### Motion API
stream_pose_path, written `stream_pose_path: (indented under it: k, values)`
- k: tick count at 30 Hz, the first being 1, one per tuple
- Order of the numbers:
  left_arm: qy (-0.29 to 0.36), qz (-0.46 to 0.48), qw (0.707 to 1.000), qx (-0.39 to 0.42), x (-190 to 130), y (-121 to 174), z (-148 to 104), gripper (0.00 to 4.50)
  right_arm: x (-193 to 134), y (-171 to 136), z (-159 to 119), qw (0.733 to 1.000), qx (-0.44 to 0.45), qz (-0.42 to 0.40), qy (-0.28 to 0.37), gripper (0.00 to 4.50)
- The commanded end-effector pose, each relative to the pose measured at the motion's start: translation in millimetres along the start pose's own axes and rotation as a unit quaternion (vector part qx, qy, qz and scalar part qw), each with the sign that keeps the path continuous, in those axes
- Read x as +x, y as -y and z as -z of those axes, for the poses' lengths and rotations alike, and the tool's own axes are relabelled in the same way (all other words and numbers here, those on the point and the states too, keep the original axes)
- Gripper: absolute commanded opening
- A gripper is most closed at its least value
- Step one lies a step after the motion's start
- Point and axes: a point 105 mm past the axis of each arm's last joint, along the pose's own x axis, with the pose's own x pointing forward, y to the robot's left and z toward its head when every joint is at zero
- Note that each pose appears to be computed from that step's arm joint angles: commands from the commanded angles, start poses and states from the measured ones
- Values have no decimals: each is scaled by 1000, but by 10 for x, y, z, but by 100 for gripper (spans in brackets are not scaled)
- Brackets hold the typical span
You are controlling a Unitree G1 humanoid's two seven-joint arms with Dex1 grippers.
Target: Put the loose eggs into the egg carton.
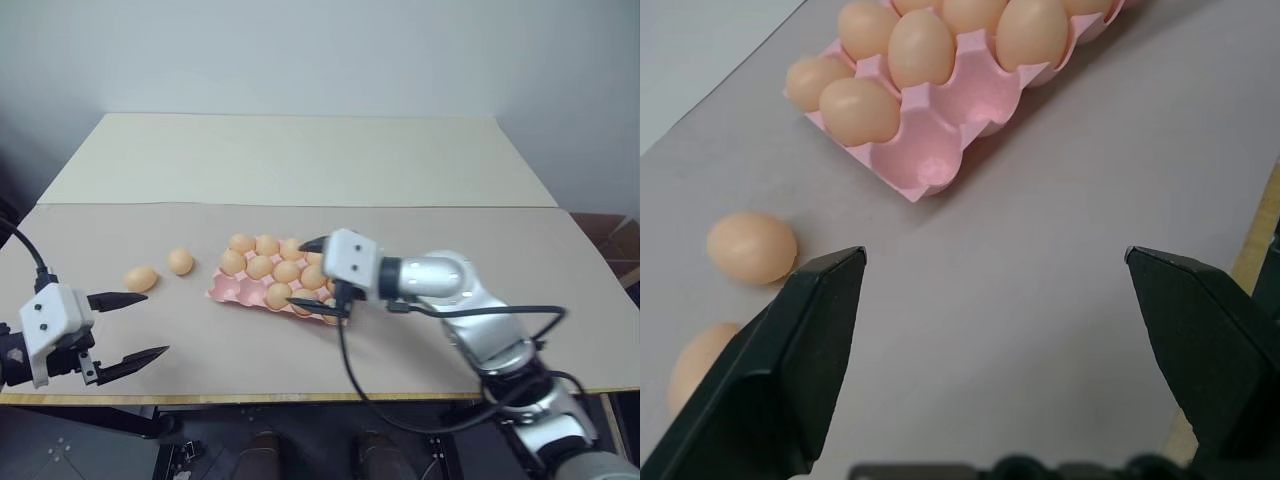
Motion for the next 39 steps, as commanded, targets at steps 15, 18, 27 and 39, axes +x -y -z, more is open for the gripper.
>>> stream_pose_path:
  k: [15, 18, 27, 39]
  values:
    - [-3, -56, 998, 0, -97, -49, 62, 450, -506, -167, -25, 998, 25, -41, -52, 448]
    - [-8, -103, 994, -25, -88, -187, 63, 450, -464, -133, 9, 997, 38, -24, -57, 448]
    - [-54, -246, 968, -19, -110, -603, 319, 450, -394, -134, 4, 998, 42, -16, -51, 448]
    - [-14, -218, 974, -58, 179, -976, 499, 450, -403, -118, 71, 996, 48, -2, -69, 448]
